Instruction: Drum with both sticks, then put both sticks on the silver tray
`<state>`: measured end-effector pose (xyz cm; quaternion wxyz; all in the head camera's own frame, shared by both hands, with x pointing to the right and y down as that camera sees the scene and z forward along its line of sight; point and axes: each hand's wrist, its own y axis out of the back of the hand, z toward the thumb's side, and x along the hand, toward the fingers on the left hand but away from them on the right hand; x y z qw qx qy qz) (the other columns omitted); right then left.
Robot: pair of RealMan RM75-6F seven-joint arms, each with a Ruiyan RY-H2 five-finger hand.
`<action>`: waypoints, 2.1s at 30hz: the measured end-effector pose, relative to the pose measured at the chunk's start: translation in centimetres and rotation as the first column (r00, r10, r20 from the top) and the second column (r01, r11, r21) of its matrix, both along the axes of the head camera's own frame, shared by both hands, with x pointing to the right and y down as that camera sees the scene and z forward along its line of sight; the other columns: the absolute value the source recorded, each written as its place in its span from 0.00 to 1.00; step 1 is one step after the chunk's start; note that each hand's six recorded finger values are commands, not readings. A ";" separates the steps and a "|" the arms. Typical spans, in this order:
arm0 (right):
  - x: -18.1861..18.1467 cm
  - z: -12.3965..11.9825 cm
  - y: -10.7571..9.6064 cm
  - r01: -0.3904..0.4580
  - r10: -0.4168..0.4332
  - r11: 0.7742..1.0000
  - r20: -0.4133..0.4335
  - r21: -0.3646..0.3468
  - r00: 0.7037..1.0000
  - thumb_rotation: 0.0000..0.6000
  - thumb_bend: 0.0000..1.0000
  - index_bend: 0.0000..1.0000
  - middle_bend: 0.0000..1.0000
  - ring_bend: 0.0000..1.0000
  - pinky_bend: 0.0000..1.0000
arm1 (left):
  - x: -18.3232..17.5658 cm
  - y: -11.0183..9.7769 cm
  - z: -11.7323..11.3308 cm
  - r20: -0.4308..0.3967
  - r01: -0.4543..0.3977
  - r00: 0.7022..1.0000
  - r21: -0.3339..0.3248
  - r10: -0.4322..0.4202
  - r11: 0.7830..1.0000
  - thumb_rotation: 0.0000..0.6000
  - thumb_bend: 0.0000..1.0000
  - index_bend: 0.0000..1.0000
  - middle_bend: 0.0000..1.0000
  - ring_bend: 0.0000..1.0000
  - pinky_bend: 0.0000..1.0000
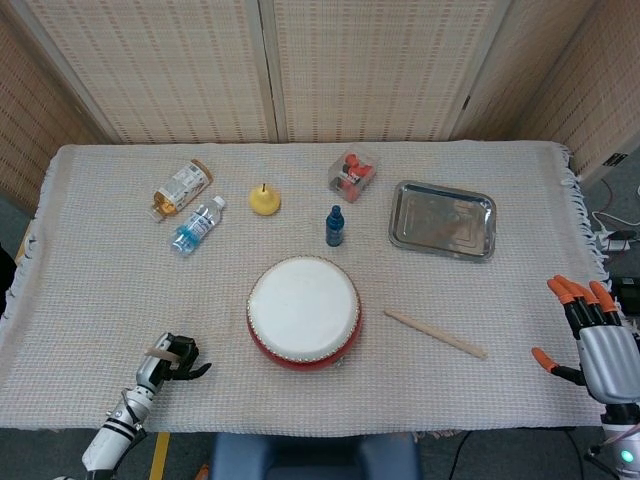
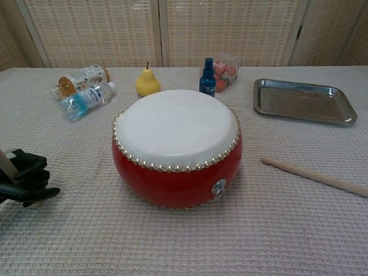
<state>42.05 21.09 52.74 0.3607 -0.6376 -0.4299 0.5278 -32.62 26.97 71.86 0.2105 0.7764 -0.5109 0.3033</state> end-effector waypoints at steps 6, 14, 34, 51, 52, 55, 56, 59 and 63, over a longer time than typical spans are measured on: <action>0.0 0.0 -0.1 0.000 0.000 1.000 -0.002 -0.002 1.000 1.00 0.17 0.10 0.07 0.00 0.05 | 0.1 0.2 0.3 0.003 -0.003 1.000 -0.001 0.003 1.000 1.00 0.25 0.95 0.97 0.88 0.89; 0.1 0.0 0.0 -0.002 0.002 1.000 -0.002 0.000 1.000 1.00 0.17 0.10 0.07 0.00 0.05 | 0.1 0.2 0.6 0.012 0.007 1.000 0.014 -0.007 1.000 1.00 0.32 1.00 1.00 0.94 0.96; -0.1 0.0 -0.2 0.006 -0.006 1.000 -0.001 0.001 1.000 1.00 0.17 0.10 0.07 0.00 0.05 | -1.1 -0.6 0.4 0.071 0.004 0.997 0.107 -0.012 0.994 1.00 0.88 1.00 1.00 1.00 1.00; 0.2 2.1 0.1 -0.007 0.007 0.995 -0.002 -0.102 1.000 1.00 0.17 0.10 0.07 0.00 0.10 | -4.3 -6.1 -5.4 0.574 -0.438 0.799 0.350 0.180 0.828 1.00 0.94 1.00 1.00 1.00 1.00; 0.1 2.4 0.1 -0.008 0.008 0.993 -0.003 -0.118 1.000 1.00 0.17 0.10 0.07 0.00 0.11 | -4.4 -6.7 -6.2 0.622 -0.480 0.763 0.362 0.177 0.799 1.00 0.94 1.00 1.00 1.00 1.00; -0.1 3.6 0.0 -0.016 0.016 0.984 -0.006 -0.175 1.000 1.00 0.17 0.10 0.07 0.00 0.13 | -4.5 -7.9 -8.1 0.721 -0.575 0.674 0.373 0.163 0.729 1.00 0.93 1.00 1.00 1.00 1.00; -0.2 4.0 -0.1 -0.019 0.018 0.981 -0.007 -0.194 1.000 1.00 0.17 0.11 0.07 0.00 0.14 | -4.5 -8.3 -8.7 0.743 -0.598 0.650 0.374 0.156 0.709 1.00 0.93 1.00 1.00 1.00 1.00; -0.3 5.3 -0.4 -0.032 0.030 0.967 -0.011 -0.251 0.999 1.00 0.17 0.13 0.07 0.00 0.14 | -4.3 -9.2 -10.3 0.802 -0.656 0.584 0.373 0.128 0.656 1.00 0.93 1.00 1.00 1.00 1.00; -1.1 7.3 -0.9 -0.038 0.036 0.951 -0.013 -0.307 0.999 1.00 0.17 0.14 0.07 0.00 0.14 | -4.1 -9.9 -11.4 0.842 -0.694 0.531 0.367 0.095 0.619 1.00 0.93 1.00 1.00 1.00 1.00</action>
